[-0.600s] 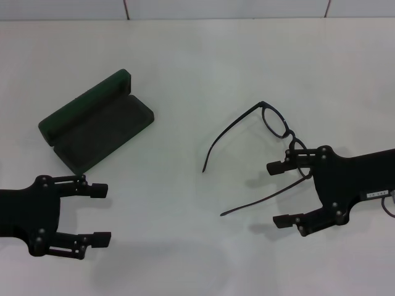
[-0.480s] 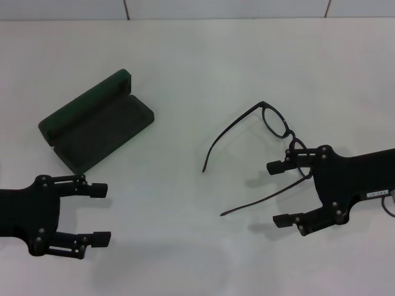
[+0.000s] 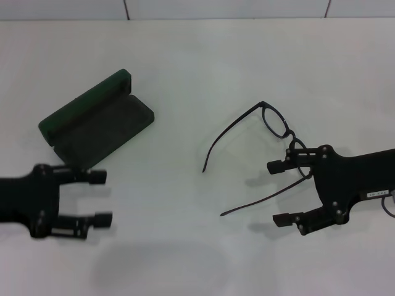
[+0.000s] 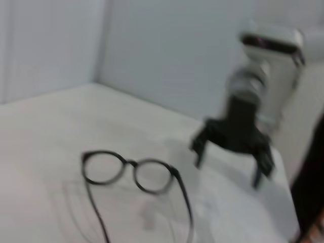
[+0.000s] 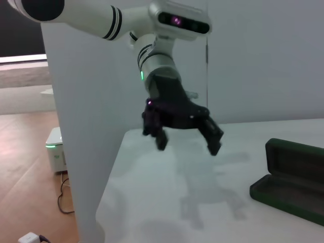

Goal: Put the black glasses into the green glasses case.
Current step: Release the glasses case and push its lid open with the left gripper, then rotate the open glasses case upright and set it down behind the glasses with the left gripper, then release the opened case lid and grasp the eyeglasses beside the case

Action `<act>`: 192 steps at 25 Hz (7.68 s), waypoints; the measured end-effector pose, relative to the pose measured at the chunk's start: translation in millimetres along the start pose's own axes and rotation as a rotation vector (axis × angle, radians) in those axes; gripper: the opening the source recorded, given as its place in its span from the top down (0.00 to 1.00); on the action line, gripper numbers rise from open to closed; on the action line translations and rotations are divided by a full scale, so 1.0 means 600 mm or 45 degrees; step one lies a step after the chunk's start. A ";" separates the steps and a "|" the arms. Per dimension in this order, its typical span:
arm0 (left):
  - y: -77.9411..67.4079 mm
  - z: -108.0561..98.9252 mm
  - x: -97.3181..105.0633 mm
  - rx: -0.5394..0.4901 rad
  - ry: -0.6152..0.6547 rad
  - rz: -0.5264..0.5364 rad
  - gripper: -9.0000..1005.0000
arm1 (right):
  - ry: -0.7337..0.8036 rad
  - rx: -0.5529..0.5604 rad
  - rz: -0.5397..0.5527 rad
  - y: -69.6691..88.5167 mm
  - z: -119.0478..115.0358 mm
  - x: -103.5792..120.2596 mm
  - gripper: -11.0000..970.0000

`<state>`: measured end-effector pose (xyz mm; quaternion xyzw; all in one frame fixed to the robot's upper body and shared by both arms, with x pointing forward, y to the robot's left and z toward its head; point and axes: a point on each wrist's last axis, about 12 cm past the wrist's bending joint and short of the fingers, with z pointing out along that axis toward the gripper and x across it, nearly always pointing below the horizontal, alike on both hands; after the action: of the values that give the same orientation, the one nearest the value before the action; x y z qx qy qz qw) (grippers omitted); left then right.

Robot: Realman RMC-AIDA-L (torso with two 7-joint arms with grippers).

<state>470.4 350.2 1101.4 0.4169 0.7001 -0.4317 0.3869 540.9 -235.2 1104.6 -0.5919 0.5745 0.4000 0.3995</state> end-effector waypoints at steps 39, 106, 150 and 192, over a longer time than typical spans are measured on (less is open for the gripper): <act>0.191 0.138 -0.261 -0.657 0.979 -0.131 0.26 | 0.009 -0.054 0.010 0.003 0.019 -0.002 0.10; 0.129 0.340 -0.287 -0.399 1.005 0.655 0.70 | 0.004 -0.029 0.033 0.011 0.015 0.010 0.10; 0.055 0.028 -0.040 -0.285 -0.016 -0.048 0.16 | 0.025 0.283 0.626 -0.078 -0.099 -0.064 0.10; 0.002 -0.004 0.057 -0.225 0.163 0.027 0.17 | 1.025 0.646 1.211 -0.192 0.124 -0.173 0.12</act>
<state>459.3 361.5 1071.2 0.4153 0.7542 -0.3366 0.3812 652.8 -126.0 1175.8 -0.2652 0.9530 0.1330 0.0611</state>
